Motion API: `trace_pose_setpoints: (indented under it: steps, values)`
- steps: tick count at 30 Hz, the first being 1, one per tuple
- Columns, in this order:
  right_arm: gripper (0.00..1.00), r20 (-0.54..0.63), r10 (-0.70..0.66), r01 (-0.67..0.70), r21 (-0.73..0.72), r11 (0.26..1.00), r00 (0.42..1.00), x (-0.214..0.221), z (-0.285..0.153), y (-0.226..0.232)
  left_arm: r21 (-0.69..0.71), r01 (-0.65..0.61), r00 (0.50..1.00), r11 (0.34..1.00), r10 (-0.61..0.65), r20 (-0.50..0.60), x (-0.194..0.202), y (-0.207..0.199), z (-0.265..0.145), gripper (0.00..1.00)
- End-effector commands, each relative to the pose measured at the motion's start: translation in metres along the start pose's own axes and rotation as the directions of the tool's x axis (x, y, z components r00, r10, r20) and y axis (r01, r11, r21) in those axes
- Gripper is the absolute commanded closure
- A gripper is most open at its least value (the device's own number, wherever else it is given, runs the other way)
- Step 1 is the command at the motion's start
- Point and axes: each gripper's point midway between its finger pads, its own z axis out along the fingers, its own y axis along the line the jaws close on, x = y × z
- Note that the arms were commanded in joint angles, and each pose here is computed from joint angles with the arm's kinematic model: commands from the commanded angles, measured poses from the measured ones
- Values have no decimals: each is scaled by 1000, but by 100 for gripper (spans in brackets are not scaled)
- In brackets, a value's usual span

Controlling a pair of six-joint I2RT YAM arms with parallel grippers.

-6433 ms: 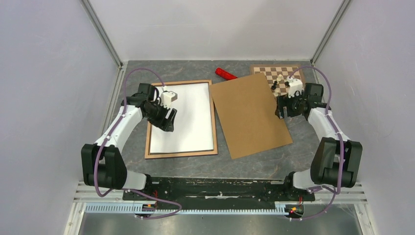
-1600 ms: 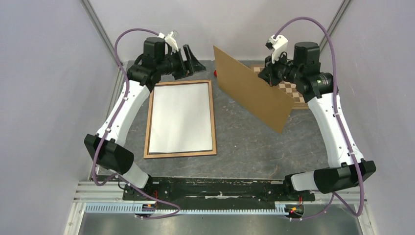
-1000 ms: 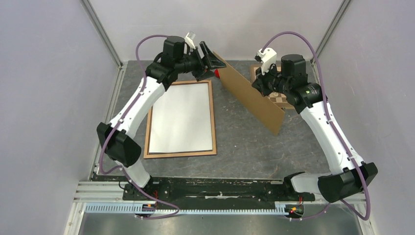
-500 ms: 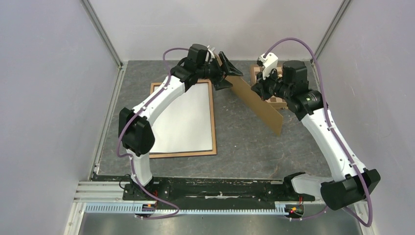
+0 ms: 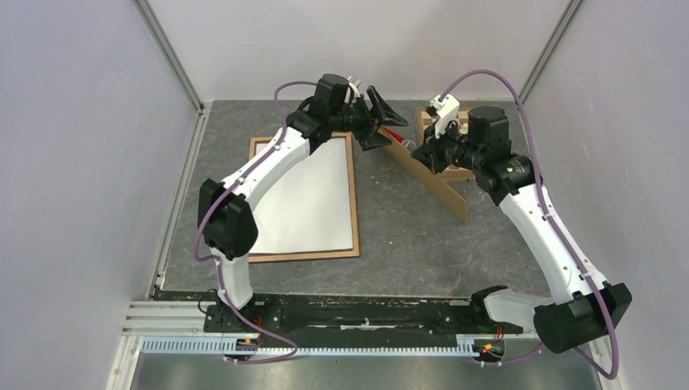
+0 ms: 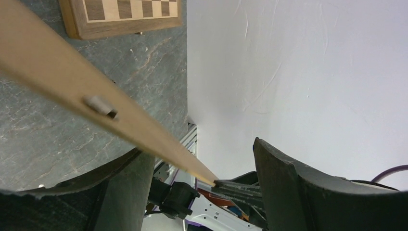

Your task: Put the photo into the frame

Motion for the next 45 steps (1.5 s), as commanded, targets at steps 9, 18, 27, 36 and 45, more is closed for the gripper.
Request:
trace_pose_setpoints:
  steps: [9, 18, 27, 36, 45]
  values:
    - [77, 137, 30, -5, -184, 983, 990, -25, -10, 38, -2, 43, 998, 999, -43, -55, 19, 17, 7, 30]
    - [45, 166, 19, 13, -188, 982, 986, -32, -22, 44, -15, 61, 994, 998, -62, -86, 37, 34, -3, 47]
    - [44, 179, 14, 17, -173, 985, 984, -34, -30, 40, -20, 64, 995, 998, -65, -74, 42, 47, -30, 71]
    - [45, 173, 15, 12, -153, 988, 985, -31, -31, 33, -12, 40, 999, 999, -41, -35, 31, 55, -65, 97]
    - [45, 168, -9, 29, -113, 993, 986, -27, -31, 21, -16, -272, 962, 962, 271, -23, 26, 44, -107, 98]
